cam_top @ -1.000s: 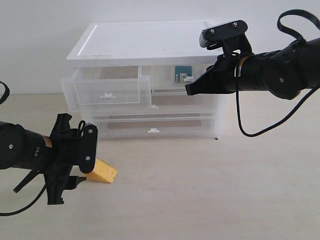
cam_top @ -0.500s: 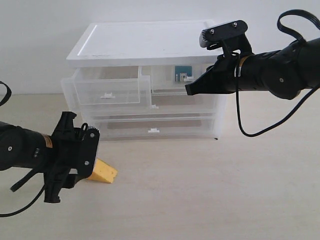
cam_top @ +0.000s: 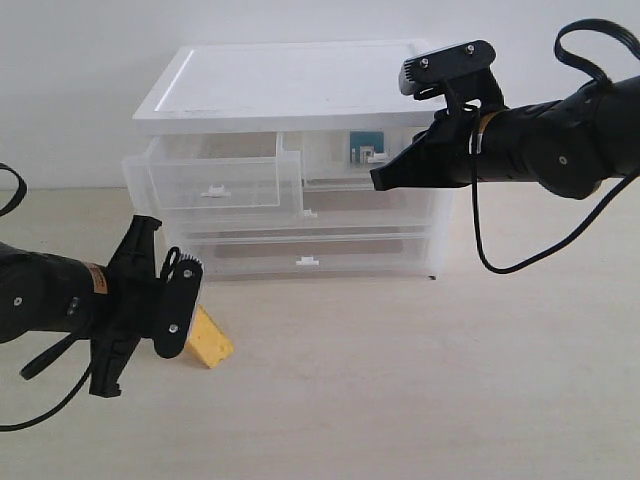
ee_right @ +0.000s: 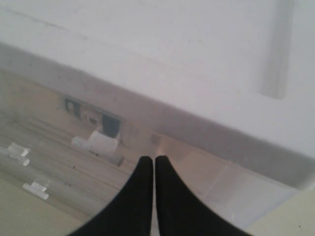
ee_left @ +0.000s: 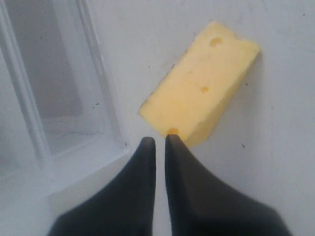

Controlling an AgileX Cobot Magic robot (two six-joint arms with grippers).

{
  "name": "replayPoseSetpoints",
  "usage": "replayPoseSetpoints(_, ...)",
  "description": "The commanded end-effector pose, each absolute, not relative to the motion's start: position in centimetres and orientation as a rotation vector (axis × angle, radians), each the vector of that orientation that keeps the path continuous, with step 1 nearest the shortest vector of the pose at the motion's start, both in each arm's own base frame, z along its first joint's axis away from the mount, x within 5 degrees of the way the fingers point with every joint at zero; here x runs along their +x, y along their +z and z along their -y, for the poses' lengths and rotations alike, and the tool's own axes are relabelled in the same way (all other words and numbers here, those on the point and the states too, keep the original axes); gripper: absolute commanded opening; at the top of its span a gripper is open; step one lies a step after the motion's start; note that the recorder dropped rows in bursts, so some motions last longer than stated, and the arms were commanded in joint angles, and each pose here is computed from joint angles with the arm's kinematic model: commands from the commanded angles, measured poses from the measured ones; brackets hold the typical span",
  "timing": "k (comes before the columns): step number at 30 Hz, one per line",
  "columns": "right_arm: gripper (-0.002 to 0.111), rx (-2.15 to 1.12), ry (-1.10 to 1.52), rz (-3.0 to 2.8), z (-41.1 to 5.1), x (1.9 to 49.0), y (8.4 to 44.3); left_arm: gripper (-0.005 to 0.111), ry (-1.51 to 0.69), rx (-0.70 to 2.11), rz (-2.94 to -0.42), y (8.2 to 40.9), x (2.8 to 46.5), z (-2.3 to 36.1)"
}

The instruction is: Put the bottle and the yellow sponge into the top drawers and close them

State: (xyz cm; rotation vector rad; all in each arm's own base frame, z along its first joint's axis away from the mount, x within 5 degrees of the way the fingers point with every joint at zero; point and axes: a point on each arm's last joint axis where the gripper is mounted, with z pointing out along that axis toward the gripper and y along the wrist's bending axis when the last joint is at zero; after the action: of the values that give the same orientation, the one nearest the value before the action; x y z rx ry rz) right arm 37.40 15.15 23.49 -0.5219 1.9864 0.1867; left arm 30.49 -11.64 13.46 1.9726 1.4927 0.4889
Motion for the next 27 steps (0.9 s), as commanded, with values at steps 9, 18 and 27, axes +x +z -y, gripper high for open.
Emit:
replayPoseSetpoints(9,0.000,-0.510,0.184,-1.969,-14.9,37.8,23.8,0.004,0.401,1.831,-1.669,13.3,30.4,11.6)
replayPoseSetpoints(18,0.000,-0.509,0.174,-1.993,-14.7,37.7,23.8,0.004,0.353,1.845,-1.771,12.5,29.6,11.2)
replayPoseSetpoints(27,0.022,-0.569,0.131,-2.046,-15.4,35.9,25.3,0.004,0.330,1.671,-1.845,12.4,29.3,10.2)
